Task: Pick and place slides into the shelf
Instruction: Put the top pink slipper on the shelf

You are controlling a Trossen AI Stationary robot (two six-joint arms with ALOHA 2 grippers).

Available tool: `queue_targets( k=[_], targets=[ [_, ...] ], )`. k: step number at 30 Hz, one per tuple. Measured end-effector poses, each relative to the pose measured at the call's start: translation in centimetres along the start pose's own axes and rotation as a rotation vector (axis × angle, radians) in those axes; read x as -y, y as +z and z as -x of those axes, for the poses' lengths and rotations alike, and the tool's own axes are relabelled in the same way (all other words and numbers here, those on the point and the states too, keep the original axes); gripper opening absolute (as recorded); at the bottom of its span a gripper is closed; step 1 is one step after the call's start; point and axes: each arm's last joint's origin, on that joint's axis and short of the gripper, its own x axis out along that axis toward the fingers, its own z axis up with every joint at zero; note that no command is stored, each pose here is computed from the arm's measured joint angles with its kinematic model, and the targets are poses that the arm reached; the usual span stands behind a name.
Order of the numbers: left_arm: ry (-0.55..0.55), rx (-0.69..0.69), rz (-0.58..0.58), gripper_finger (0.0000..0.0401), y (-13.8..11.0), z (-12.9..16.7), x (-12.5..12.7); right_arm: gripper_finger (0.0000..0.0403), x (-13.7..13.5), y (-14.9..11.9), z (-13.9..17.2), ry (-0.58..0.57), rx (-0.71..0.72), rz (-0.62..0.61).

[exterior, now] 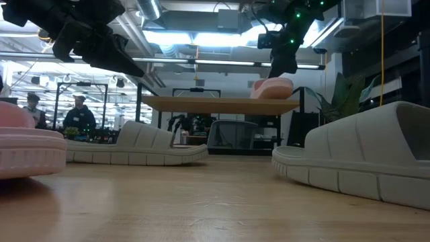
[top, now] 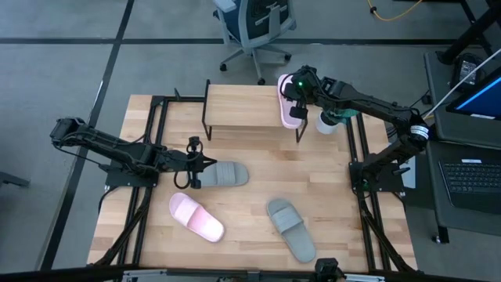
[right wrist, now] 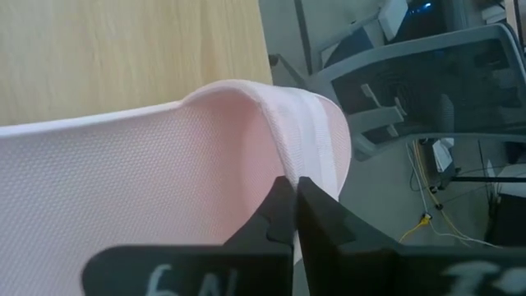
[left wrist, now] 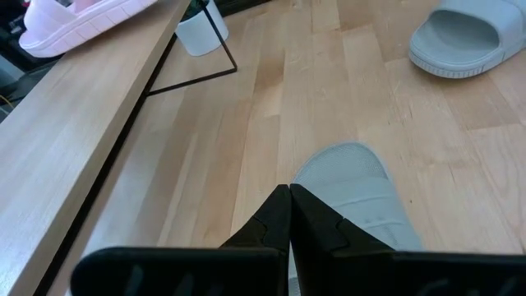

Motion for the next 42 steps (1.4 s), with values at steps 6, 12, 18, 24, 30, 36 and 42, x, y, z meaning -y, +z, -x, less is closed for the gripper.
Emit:
queue_targets(
  k=[6, 12, 18, 24, 30, 36, 42],
  targets=[
    [0.0, 0.0, 0.0, 0.0, 0.0, 0.0, 0.0, 0.0006, 0.0, 0.0, 0.0, 0.0, 0.0, 0.0],
    [0.0, 0.003, 0.001, 0.0, 0.0, 0.0, 0.0, 0.0006, 0.0, 0.1, 0.0, -0.003, 0.005, -0.003],
    [0.001, 0.005, 0.002, 0.0, 0.0, 0.0, 0.0, 0.0006, 0.2, 0.2, 0.0, -0.015, 0.021, -0.005],
    [0.001, 0.005, 0.002, 0.0, 0.1, 0.0, 0.0, 0.0006, 0.2, 0.2, 0.0, -0.016, 0.022, -0.004],
    [0.001, 0.005, 0.003, 0.0, 0.1, 0.0, 0.0, 0.0006, 0.4, 0.1, -0.1, -0.02, 0.017, -0.011],
    [0.0, 0.006, 0.002, 0.0, 0.1, 0.0, 0.0, 0.0006, 0.2, -0.1, -0.9, -0.007, -0.009, -0.005],
    [0.0, 0.006, 0.002, 0.0, 0.1, 0.0, 0.0, 0.0006, -0.3, 0.1, -2.1, 0.012, -0.033, 0.045]
  ],
)
